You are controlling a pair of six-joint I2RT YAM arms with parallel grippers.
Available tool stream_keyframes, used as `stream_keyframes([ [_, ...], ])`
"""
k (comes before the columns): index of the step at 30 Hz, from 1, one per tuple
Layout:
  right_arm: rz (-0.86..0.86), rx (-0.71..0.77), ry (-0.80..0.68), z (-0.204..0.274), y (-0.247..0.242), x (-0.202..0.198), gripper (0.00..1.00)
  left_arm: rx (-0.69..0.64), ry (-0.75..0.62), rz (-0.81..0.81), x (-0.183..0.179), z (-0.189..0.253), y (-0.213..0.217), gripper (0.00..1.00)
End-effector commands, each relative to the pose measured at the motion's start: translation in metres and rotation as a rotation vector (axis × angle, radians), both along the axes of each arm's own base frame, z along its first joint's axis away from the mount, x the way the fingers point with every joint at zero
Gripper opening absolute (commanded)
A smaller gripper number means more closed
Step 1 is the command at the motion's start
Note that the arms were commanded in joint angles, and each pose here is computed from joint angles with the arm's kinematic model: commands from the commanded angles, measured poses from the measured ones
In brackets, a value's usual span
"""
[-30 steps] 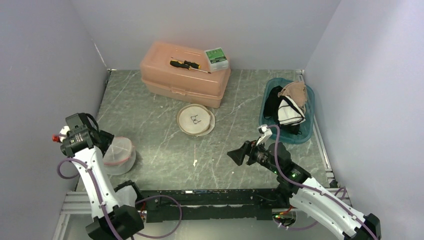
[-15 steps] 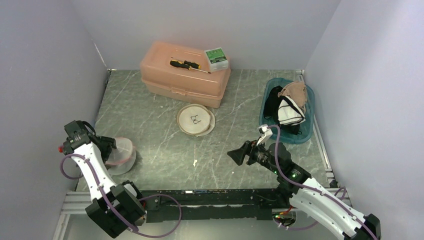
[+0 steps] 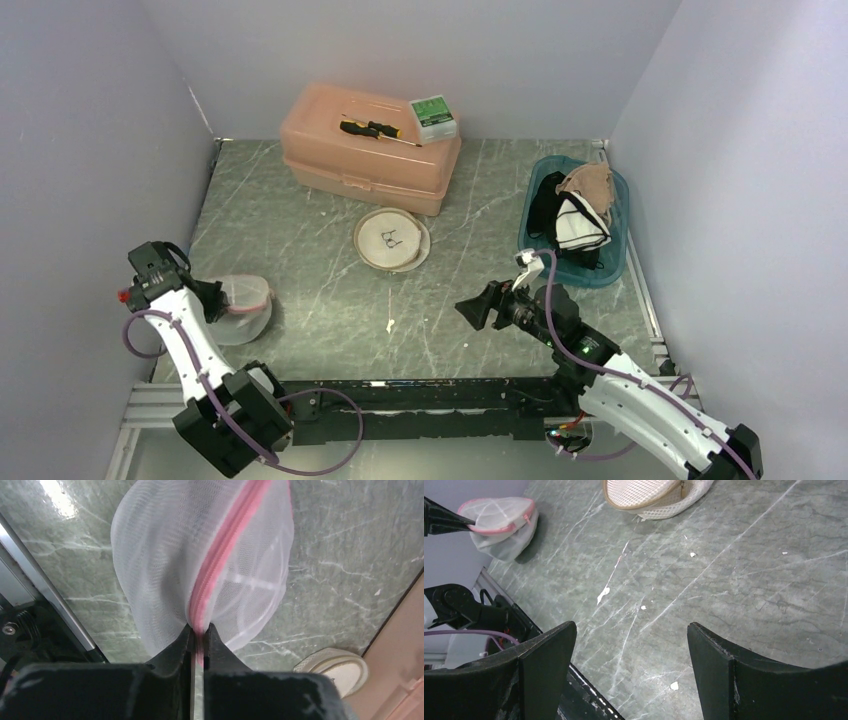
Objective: Unzip the laundry bag and remove the bra
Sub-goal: Pick up the laundry bag at the center of the board.
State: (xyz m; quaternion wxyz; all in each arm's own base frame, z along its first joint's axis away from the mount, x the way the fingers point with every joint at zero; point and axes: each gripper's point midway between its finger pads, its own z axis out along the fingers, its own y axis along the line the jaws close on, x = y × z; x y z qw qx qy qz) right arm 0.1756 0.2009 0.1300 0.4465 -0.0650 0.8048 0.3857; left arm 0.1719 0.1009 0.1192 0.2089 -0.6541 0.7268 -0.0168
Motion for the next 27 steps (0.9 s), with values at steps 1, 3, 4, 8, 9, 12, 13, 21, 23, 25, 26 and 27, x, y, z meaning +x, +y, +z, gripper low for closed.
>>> stream_keyframes([
  [1,-0.024,0.022,-0.064,0.024,-0.001,0.007,0.85,0.028,-0.064,-0.033,0.005,0.013,-0.001,0.03],
  [3,-0.028,0.021,-0.067,0.024,-0.002,0.007,0.85,0.057,-0.098,-0.059,0.007,0.025,-0.004,0.03],
  [4,-0.031,0.019,-0.069,0.025,-0.003,0.007,0.85,0.071,-0.135,-0.082,0.010,0.034,-0.008,0.03],
  [8,-0.047,-0.008,-0.073,0.019,-0.006,0.011,0.85,0.104,-0.413,-0.220,0.036,0.085,-0.037,0.03],
  [9,-0.054,-0.015,-0.074,0.018,-0.007,0.012,0.85,0.101,-0.485,-0.266,0.043,0.098,-0.047,0.03],
  [12,-0.057,-0.023,-0.071,0.018,-0.006,0.015,0.85,0.097,-0.665,-0.405,0.058,0.130,-0.073,0.03],
  [13,-0.073,-0.026,-0.076,0.020,-0.007,0.018,0.85,0.095,-0.692,-0.441,0.060,0.134,-0.080,0.03],
  [21,-0.130,-0.012,-0.138,0.049,-0.013,0.029,0.85,0.076,-0.976,-0.727,0.063,0.229,-0.135,0.03],
  [23,-0.133,0.004,-0.156,0.059,-0.012,0.030,0.85,0.069,-1.037,-0.778,0.061,0.252,-0.146,0.03],
  [25,-0.128,0.031,-0.175,0.072,-0.010,0.030,0.85,0.034,-1.092,-0.820,0.059,0.270,-0.157,0.03],
  [26,-0.124,0.043,-0.179,0.076,-0.009,0.030,0.85,0.013,-1.120,-0.844,0.058,0.278,-0.162,0.03],
  [27,-0.121,0.058,-0.188,0.083,-0.008,0.029,0.85,-0.005,-1.144,-0.862,0.058,0.285,-0.166,0.03],
])
